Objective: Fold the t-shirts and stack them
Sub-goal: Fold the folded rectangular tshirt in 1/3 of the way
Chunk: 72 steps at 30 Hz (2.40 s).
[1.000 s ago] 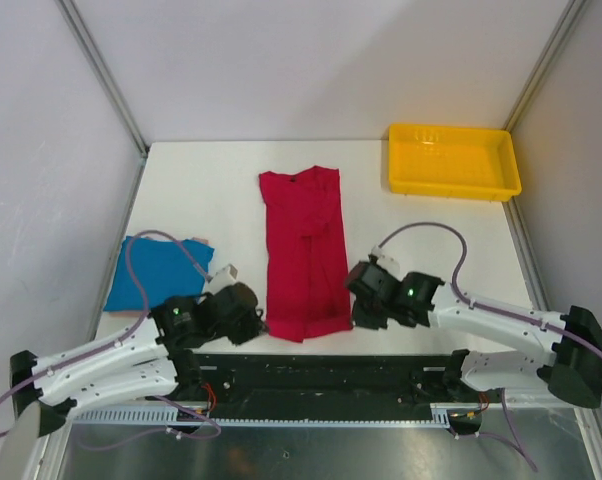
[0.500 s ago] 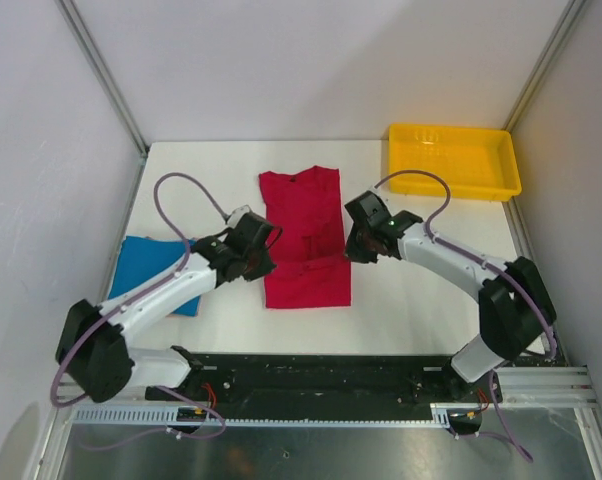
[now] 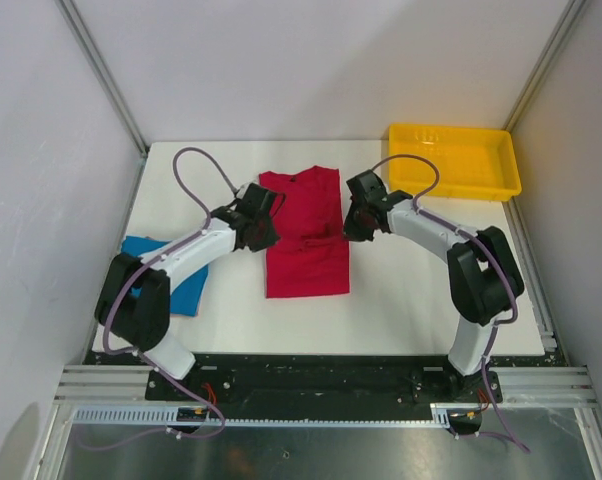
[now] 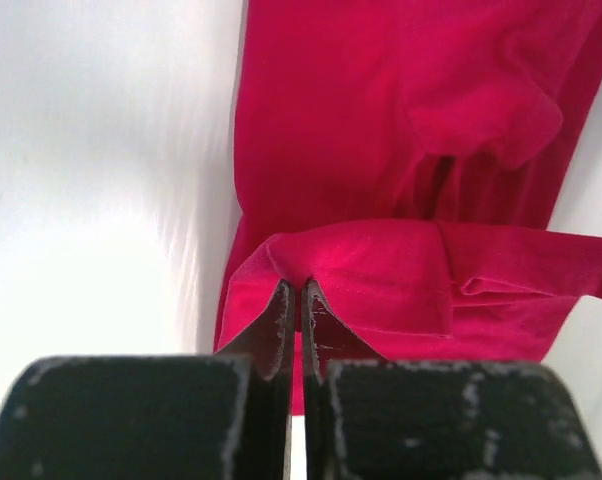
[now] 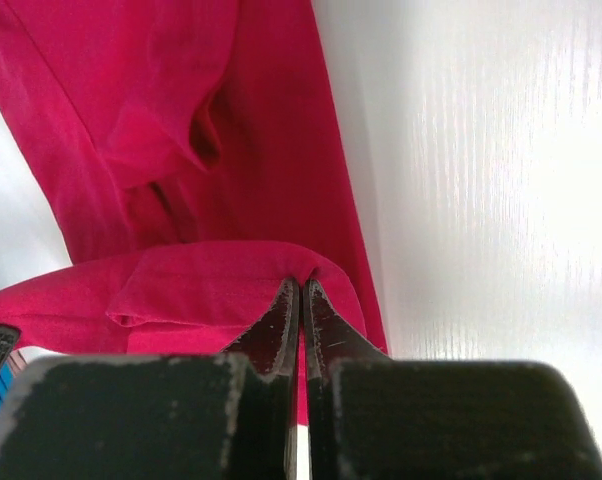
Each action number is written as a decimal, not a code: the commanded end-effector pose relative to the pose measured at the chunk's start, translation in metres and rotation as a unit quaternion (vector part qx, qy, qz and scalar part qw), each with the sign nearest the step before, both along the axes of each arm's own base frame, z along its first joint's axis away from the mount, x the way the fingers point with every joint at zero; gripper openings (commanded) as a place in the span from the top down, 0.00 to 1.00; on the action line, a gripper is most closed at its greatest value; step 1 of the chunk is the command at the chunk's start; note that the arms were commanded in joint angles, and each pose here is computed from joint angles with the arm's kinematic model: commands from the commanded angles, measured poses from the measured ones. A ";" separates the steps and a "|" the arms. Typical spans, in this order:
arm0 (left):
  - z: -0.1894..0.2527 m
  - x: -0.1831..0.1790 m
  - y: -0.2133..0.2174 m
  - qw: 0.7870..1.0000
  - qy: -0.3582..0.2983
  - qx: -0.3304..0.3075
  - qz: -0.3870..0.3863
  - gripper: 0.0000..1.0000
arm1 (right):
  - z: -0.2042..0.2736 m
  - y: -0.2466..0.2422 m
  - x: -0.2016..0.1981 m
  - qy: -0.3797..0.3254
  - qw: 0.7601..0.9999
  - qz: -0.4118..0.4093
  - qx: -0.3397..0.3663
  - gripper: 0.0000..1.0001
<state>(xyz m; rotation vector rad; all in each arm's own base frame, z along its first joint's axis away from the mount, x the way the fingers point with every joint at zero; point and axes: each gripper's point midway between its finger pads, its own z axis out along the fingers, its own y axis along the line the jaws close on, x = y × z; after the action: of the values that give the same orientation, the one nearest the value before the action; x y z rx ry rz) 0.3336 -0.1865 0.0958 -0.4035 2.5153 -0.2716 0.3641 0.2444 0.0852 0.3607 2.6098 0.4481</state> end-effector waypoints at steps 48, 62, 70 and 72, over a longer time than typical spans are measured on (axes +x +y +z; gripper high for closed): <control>-0.072 0.066 -0.001 0.997 0.050 -0.040 -0.044 1.00 | -0.058 0.065 0.063 0.003 0.995 0.103 -0.005 0.96; -0.044 0.071 0.010 0.997 0.016 -0.051 -0.048 0.98 | 0.022 0.100 0.061 -0.069 0.986 0.151 0.023 0.95; -0.014 0.038 0.003 0.992 0.006 -0.098 -0.083 0.87 | -0.022 0.118 0.055 -0.033 0.986 0.164 0.005 0.96; -0.017 0.017 0.004 0.990 0.019 -0.112 -0.079 0.86 | -0.036 0.116 0.055 -0.022 0.987 0.158 -0.001 0.96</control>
<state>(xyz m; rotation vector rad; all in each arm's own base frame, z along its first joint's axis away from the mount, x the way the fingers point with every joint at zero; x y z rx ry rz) 0.3784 -0.1790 0.0560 -0.3248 2.5935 -0.5123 0.4152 0.3638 0.0718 -0.0811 2.5911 0.6105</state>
